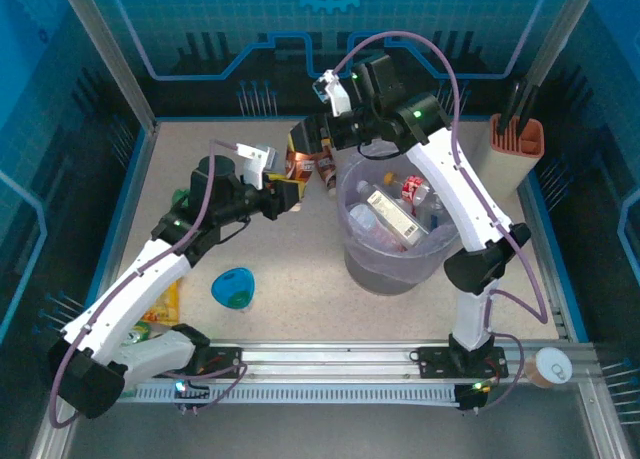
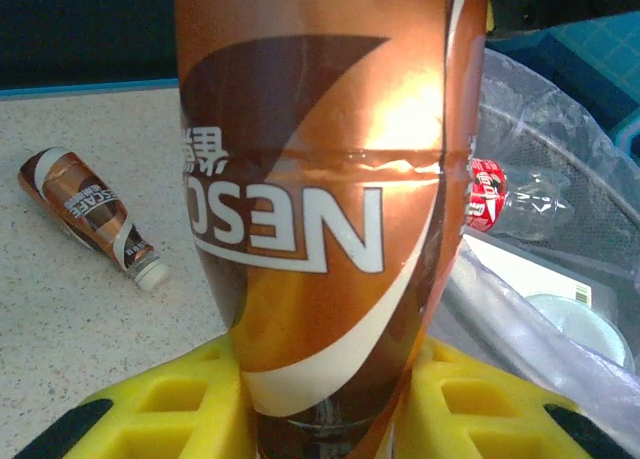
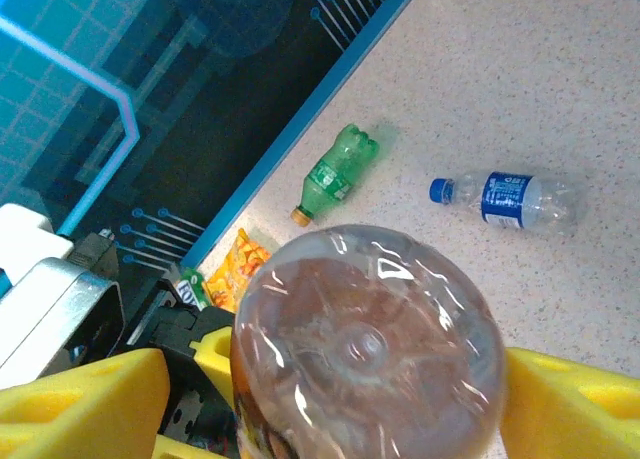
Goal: Put the plastic bottles in the bin
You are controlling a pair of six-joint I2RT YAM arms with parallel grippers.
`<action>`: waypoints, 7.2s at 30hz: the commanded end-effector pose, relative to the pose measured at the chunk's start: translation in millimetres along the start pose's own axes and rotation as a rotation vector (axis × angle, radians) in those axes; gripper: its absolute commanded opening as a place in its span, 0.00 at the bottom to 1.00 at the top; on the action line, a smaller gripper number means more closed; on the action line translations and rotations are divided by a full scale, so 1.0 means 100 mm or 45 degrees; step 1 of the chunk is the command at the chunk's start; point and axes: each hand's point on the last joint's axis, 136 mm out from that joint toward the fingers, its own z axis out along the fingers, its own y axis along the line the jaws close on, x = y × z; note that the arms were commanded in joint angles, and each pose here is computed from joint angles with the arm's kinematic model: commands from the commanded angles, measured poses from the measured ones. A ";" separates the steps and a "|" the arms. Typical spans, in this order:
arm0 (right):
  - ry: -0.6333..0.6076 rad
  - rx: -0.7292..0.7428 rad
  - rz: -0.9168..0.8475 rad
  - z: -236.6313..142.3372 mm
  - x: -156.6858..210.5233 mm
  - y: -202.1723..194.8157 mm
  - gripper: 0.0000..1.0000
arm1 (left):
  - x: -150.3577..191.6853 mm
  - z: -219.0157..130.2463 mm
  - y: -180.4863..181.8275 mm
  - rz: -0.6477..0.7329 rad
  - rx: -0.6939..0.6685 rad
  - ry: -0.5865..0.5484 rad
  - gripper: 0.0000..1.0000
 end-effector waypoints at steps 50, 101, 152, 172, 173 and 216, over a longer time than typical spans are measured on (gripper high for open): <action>-0.223 0.283 0.077 -1.03 0.74 -0.86 0.24 | 0.27 0.79 -0.49 -0.173 0.194 0.101 0.70; 0.067 0.504 0.177 -0.74 1.28 -1.20 0.41 | 0.33 0.81 -0.40 -0.148 0.136 0.104 0.60; -0.331 0.549 0.240 -1.68 0.93 -1.25 0.82 | 0.95 0.73 3.00 -0.156 -0.623 0.878 0.99; -0.359 0.444 0.287 -1.61 0.91 -1.16 0.82 | 1.31 0.71 2.96 -0.145 -0.562 1.013 0.56; -0.355 0.445 0.291 -1.61 0.91 -1.16 0.82 | 1.31 0.71 2.96 -0.144 -0.563 1.012 0.53; -0.401 0.406 0.255 -1.69 0.65 -0.82 0.80 | 1.36 0.94 2.97 0.047 -0.571 0.985 0.61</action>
